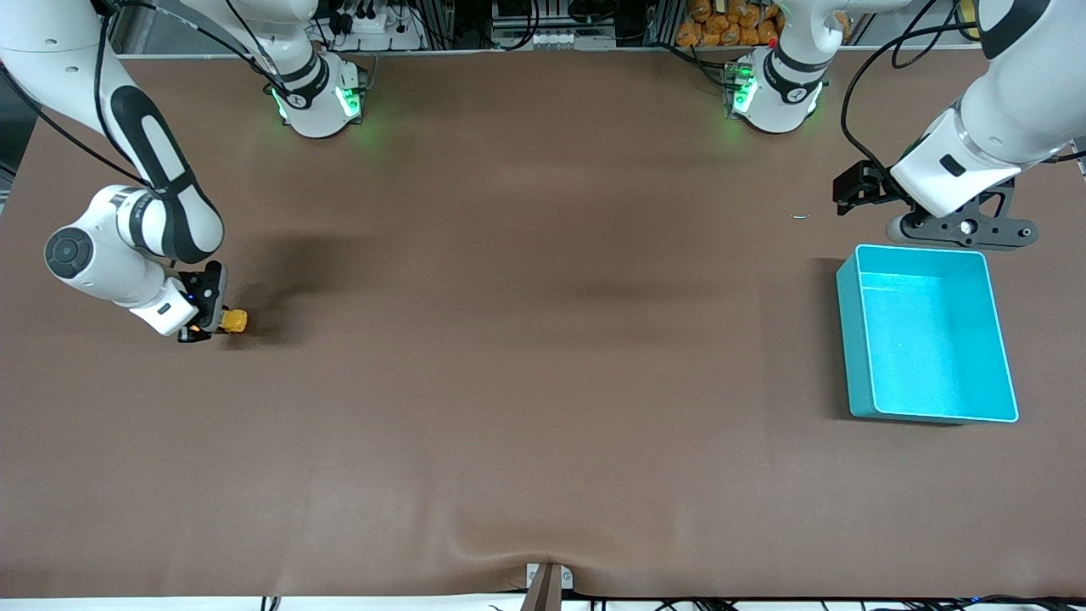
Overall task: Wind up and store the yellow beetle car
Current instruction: 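Press and drag the car backward along the table with the right gripper, then open the right gripper to release the car toward the teal box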
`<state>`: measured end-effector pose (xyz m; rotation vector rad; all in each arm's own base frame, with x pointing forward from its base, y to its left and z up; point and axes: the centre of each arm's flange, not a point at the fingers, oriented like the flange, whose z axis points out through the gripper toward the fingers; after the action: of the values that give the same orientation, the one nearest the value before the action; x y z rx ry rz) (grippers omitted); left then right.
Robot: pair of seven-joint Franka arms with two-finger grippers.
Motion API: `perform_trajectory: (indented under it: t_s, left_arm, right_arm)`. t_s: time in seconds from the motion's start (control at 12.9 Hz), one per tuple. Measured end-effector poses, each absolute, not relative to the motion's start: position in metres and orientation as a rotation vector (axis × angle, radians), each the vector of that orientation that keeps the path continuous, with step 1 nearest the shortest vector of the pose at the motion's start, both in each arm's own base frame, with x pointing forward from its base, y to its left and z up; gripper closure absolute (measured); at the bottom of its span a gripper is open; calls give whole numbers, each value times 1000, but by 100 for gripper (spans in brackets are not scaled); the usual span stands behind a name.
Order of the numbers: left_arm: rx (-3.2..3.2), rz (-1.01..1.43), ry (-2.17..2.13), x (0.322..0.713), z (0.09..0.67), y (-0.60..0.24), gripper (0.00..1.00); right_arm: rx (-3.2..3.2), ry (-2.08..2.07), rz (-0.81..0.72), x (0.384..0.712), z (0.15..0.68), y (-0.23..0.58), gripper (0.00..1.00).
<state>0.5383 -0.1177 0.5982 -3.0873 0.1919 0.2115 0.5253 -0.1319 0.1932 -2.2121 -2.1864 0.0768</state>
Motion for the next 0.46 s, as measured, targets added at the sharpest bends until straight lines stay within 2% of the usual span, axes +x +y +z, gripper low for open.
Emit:
perform_trajectory:
  t_s: [0.08, 0.23, 0.39, 0.46]
  left_arm:
    - [-3087, 212, 192, 538, 598, -118, 0]
    - [-3087, 212, 191, 538, 598, -117, 0]
    - [-3087, 212, 190, 538, 598, -117, 0]
    - [-3087, 212, 190, 538, 598, -117, 0]
  right_arm:
    - [-2212, -2178, 83, 524, 187, -134, 51]
    - [-2211, -2139, 115, 525, 163, -146, 28]
    - [-2183, -2087, 163, 539, 165, -157, 4]
    - [-2174, -2074, 176, 548, 175, -162, 0]
